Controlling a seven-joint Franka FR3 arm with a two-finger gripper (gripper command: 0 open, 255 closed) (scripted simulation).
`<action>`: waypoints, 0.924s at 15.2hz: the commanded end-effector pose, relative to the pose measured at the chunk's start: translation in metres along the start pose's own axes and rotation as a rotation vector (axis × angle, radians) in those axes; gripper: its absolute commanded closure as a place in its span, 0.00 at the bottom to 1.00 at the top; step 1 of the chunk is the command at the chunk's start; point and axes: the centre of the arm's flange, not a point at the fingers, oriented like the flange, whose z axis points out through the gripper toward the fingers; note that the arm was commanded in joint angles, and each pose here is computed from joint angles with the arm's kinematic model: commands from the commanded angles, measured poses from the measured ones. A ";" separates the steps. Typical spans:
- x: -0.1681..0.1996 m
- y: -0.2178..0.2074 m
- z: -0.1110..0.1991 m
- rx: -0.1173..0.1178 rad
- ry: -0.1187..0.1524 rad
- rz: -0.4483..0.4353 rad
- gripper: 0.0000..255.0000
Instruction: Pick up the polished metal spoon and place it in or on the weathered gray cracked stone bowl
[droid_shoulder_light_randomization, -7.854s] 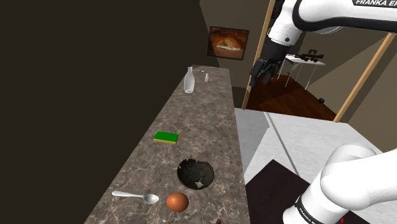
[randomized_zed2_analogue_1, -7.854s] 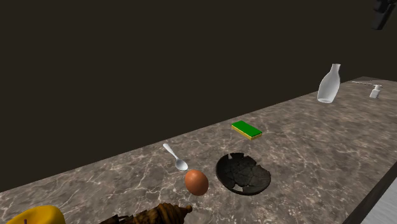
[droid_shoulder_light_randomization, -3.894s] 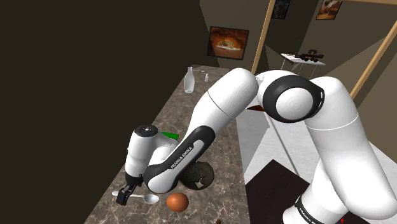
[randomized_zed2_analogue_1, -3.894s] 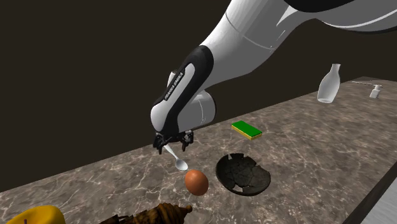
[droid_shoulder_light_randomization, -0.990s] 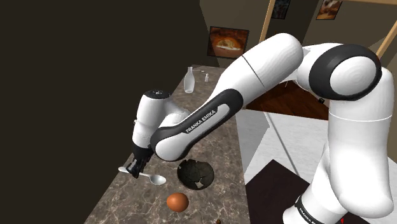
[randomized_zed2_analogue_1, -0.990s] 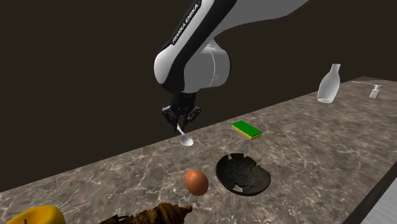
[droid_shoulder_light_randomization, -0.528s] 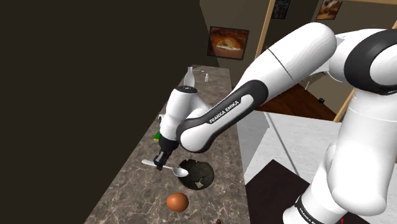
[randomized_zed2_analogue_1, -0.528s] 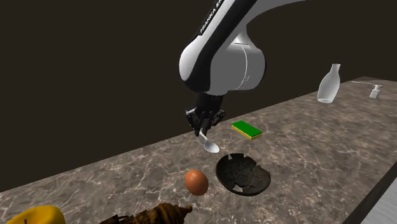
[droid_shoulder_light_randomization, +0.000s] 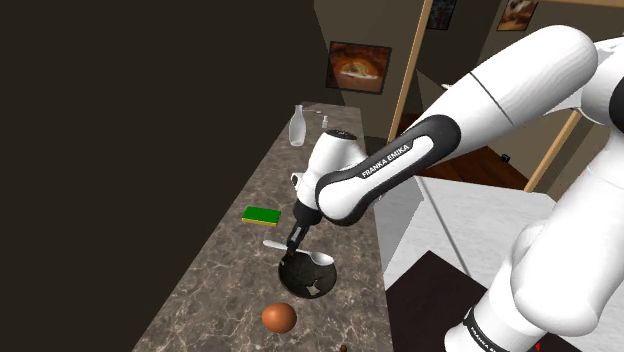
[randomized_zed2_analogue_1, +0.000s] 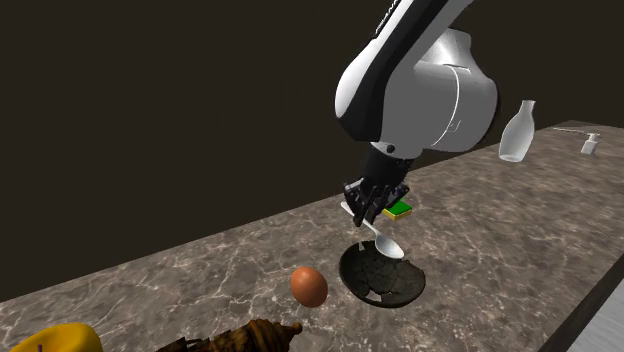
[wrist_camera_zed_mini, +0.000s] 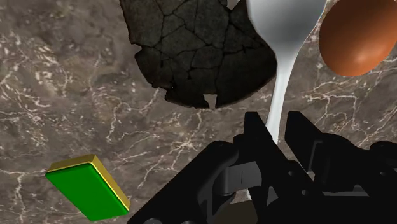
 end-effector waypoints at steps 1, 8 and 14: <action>-0.024 0.019 -0.010 0.001 0.001 -0.002 1.00; -0.032 0.023 0.026 0.001 0.001 -0.002 1.00; -0.039 0.027 0.056 0.001 0.001 -0.002 1.00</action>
